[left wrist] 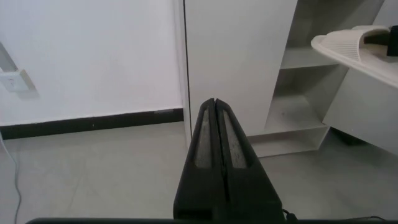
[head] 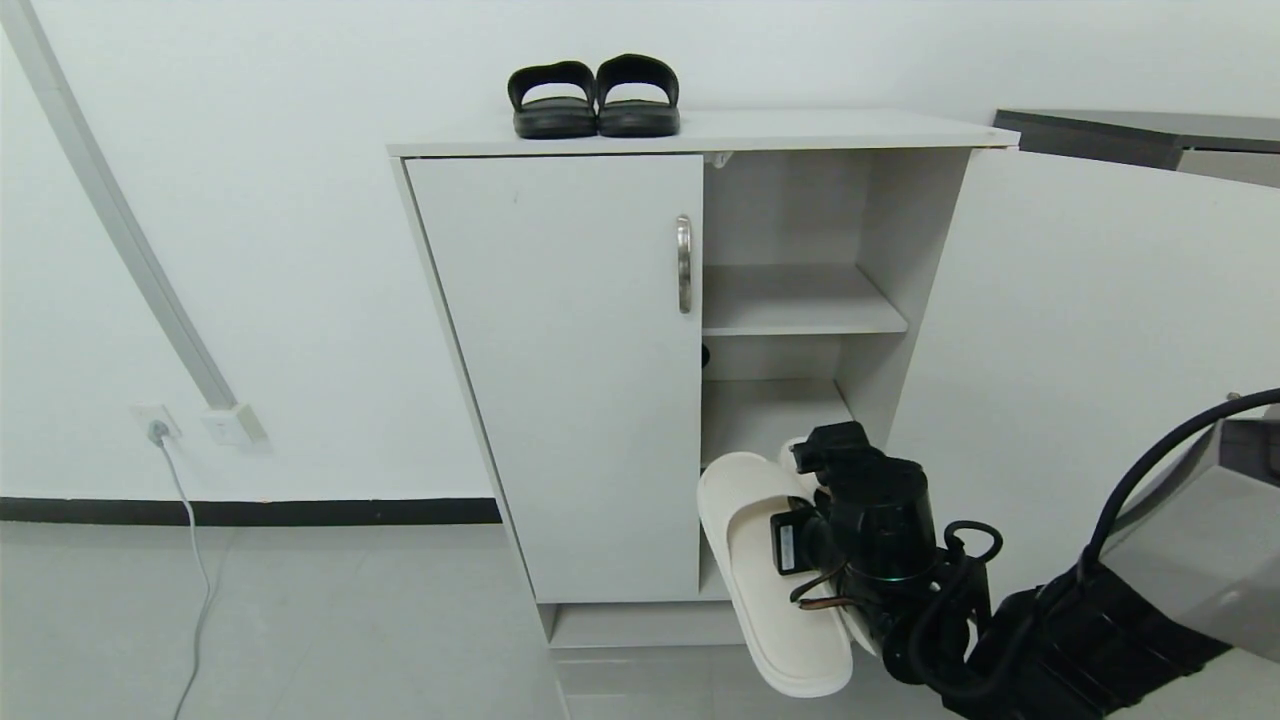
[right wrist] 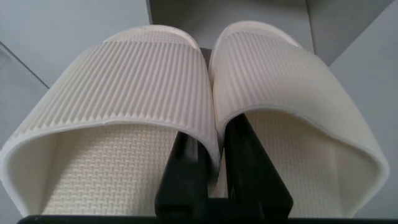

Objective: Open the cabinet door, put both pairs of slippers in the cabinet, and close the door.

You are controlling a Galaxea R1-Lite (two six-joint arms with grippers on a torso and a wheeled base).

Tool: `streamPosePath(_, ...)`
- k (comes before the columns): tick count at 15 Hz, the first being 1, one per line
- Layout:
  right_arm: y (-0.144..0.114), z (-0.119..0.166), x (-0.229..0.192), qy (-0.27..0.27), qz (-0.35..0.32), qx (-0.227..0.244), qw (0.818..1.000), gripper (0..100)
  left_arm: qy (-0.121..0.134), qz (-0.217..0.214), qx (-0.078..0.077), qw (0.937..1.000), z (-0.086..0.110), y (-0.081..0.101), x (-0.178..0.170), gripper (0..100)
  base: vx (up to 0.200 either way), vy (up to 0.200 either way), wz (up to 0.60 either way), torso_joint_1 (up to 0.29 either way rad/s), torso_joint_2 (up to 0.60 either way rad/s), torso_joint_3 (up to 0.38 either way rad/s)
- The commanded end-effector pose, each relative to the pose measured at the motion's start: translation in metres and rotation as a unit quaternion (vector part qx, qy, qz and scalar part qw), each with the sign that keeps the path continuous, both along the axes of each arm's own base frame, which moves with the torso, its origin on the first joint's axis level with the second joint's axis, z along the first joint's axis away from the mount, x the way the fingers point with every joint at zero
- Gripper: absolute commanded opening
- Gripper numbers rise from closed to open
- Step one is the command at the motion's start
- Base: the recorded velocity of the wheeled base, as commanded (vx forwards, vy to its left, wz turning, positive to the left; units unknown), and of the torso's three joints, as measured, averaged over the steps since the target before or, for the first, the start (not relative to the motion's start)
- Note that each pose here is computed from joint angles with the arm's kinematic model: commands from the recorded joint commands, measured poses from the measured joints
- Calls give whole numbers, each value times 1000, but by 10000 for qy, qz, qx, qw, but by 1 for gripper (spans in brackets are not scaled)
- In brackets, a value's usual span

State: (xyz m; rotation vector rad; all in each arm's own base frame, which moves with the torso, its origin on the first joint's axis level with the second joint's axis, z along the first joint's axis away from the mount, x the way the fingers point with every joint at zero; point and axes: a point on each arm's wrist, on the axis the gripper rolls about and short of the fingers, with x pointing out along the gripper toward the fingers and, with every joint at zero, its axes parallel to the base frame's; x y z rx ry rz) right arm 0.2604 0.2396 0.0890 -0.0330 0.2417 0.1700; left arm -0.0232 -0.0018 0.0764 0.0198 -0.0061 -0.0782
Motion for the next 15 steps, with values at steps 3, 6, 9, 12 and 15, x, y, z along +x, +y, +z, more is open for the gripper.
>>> streamPosePath(3,21,-11,24,-219,-601,-33,9979,0,19,-7,2,10000,0,0,0,0,0,0,0,0,0,0)
streamPosePath(6,41,-15,37,-261,-891,-65,9957,0,21,0,-21,10000,0,0,0,0,0,0,0,0,0,0)
streamPosePath(9,41,-15,44,-240,-1200,25,9925,0,22,8,-36,10000,0,0,0,0,0,0,0,0,0,0)
streamPosePath(12,41,-16,43,-225,-1200,7,9925,0,23,15,-52,10000,0,0,0,0,0,0,0,0,0,0)
streamPosePath(15,41,-23,44,-168,-1200,-58,9926,0,23,15,-52,10000,0,0,0,0,0,0,0,0,0,0)
